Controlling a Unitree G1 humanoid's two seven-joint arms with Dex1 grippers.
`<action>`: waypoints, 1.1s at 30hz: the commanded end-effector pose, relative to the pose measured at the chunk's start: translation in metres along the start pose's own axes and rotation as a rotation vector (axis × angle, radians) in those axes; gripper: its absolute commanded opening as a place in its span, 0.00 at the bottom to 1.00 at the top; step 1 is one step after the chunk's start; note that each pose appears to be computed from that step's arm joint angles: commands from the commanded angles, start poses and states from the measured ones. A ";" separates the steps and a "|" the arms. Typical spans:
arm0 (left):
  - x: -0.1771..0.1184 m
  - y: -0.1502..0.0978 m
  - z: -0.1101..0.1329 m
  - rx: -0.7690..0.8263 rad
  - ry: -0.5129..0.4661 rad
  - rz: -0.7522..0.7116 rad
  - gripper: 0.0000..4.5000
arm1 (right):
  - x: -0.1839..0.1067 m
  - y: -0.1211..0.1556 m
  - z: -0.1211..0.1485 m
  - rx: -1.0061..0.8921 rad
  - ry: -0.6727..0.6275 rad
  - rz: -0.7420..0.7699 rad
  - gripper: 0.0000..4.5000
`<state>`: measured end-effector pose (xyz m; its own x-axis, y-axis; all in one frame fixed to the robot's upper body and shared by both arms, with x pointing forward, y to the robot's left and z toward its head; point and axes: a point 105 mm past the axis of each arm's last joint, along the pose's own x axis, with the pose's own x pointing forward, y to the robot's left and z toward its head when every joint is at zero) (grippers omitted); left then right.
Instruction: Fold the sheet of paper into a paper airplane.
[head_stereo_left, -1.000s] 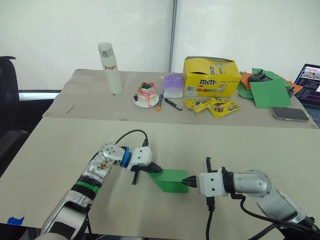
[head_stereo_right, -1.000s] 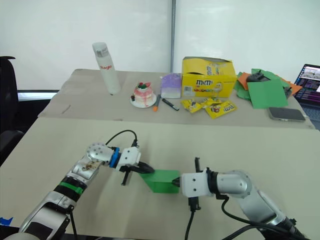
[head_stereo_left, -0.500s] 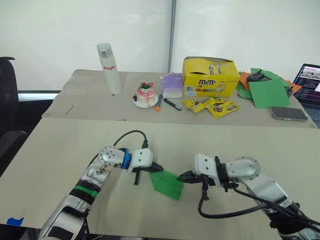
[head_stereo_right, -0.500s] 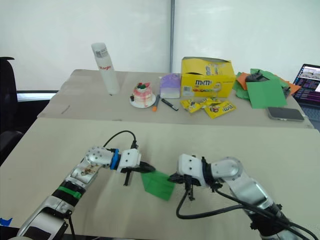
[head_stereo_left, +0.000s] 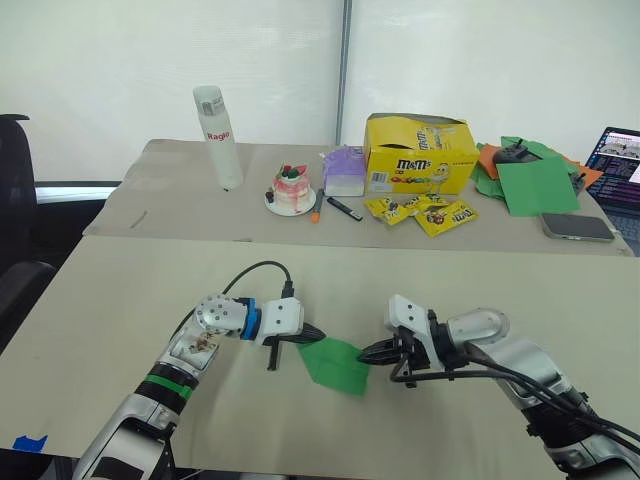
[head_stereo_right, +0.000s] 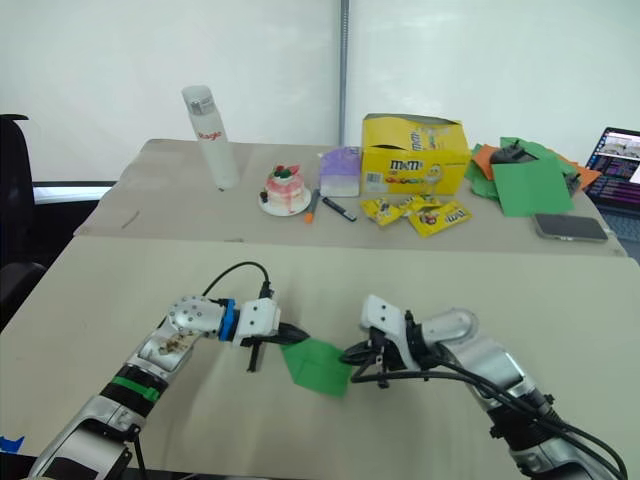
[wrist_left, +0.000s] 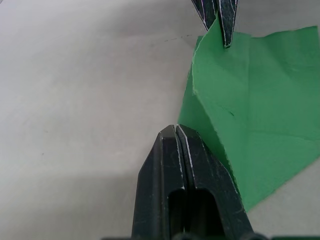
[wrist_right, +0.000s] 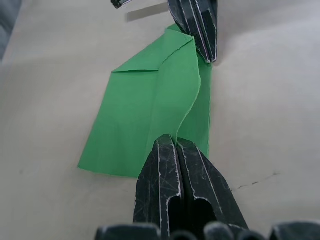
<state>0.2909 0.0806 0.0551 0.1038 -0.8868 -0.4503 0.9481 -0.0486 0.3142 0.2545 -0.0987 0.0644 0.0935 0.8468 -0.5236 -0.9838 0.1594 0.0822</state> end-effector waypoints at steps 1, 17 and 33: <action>-0.008 0.003 -0.008 -0.029 0.038 0.016 0.01 | -0.003 -0.002 0.010 0.098 -0.070 0.024 0.00; -0.048 0.024 0.051 -0.226 -0.306 0.193 0.01 | 0.002 -0.017 -0.003 0.274 -0.043 0.012 0.00; 0.006 -0.015 0.006 -0.301 -0.130 -0.006 0.01 | 0.000 -0.005 0.003 0.266 -0.071 0.015 0.00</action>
<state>0.2737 0.0769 0.0523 0.0777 -0.9444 -0.3196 0.9969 0.0773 0.0138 0.2635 -0.1006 0.0590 0.1054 0.8710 -0.4799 -0.9046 0.2845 0.3176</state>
